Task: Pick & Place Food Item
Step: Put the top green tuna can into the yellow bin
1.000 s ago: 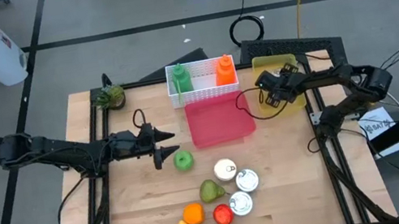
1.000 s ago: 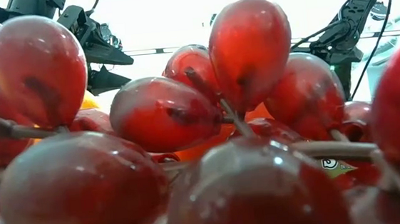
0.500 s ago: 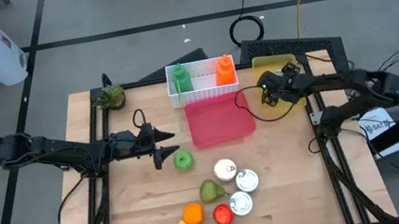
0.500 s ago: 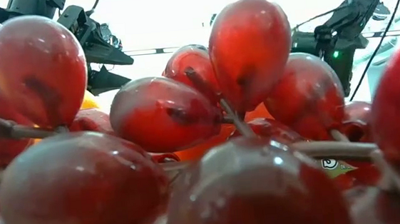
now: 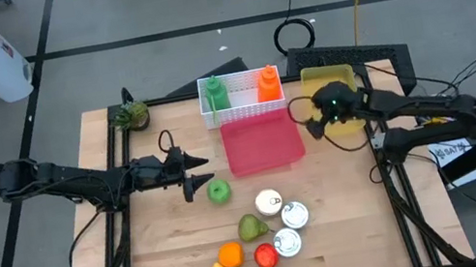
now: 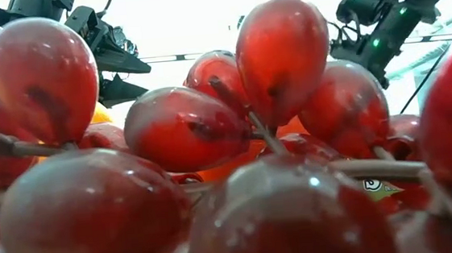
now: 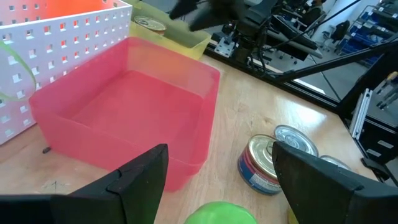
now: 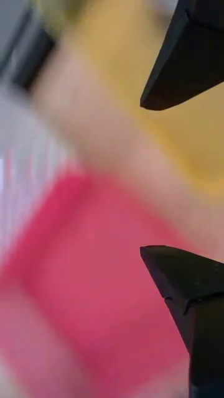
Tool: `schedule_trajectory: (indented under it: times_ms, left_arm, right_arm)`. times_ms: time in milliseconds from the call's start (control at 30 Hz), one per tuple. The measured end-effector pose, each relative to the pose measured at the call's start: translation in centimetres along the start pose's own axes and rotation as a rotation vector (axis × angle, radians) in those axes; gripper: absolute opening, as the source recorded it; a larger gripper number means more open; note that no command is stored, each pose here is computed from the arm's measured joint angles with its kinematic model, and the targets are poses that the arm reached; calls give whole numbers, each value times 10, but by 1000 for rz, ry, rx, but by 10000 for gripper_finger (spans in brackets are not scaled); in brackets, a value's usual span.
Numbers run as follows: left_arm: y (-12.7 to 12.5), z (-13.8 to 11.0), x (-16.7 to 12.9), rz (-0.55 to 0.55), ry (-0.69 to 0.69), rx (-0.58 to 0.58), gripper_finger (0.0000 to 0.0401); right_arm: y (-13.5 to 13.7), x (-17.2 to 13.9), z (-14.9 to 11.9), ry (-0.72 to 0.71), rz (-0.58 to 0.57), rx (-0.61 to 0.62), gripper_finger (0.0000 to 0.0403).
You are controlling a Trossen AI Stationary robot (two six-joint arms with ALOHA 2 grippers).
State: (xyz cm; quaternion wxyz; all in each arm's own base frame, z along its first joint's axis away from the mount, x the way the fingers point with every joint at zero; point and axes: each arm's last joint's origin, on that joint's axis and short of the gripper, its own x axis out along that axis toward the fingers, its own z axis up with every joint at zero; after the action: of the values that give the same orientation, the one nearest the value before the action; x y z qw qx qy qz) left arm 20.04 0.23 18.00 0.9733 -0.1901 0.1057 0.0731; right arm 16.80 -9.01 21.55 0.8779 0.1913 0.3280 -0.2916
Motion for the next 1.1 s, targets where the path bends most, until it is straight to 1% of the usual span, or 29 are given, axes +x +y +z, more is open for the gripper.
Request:
schedule_trajectory:
  times_ms: [100, 133, 233, 400, 467, 533, 600, 633, 700, 767, 867, 1067, 1100]
  left_arm:
    - [0, 0, 0, 0, 0, -2, 301]
    - [0, 0, 0, 0, 0, -2, 301]
    - [0, 0, 0, 0, 0, -2, 301]
    - [0, 0, 0, 0, -2, -3, 301]
    - [0, 0, 0, 0, -2, -3, 301]
    - [0, 0, 0, -1, -4, -3, 301]
    - [0, 0, 0, -1, -4, -3, 301]
    - [0, 0, 0, -1, -5, -3, 301]
    - [0, 0, 0, -1, -4, -3, 301]
    - [0, 0, 0, -1, -4, -7, 301]
    - [0, 0, 0, -1, -4, -8, 301]
    - [0, 1, 0, 15, -11, -7, 301]
    - [1, 1, 0, 22, -15, -7, 301]
  right_arm:
    - [21, -3, 0, -9, 208, -58, 356]
    - [30, -4, -1, -18, 262, -82, 356]
    - [56, -7, -3, -58, 390, -158, 356]
    - [105, -15, -18, -95, 595, -301, 356]
    - [125, -16, -29, -103, 649, -363, 356]
    - [142, -16, -43, -98, 677, -445, 354]
    - [157, -15, -59, -100, 682, -551, 345]
    - [163, -14, -67, -93, 666, -592, 336]
    - [171, -13, -80, -92, 615, -631, 312]
    - [177, -14, -92, -95, 557, -631, 278]
    - [184, -21, -103, -122, 509, -622, 209]
    - [190, -32, -116, -101, 561, -610, 38]
    - [190, -32, -117, -101, 564, -612, 20]
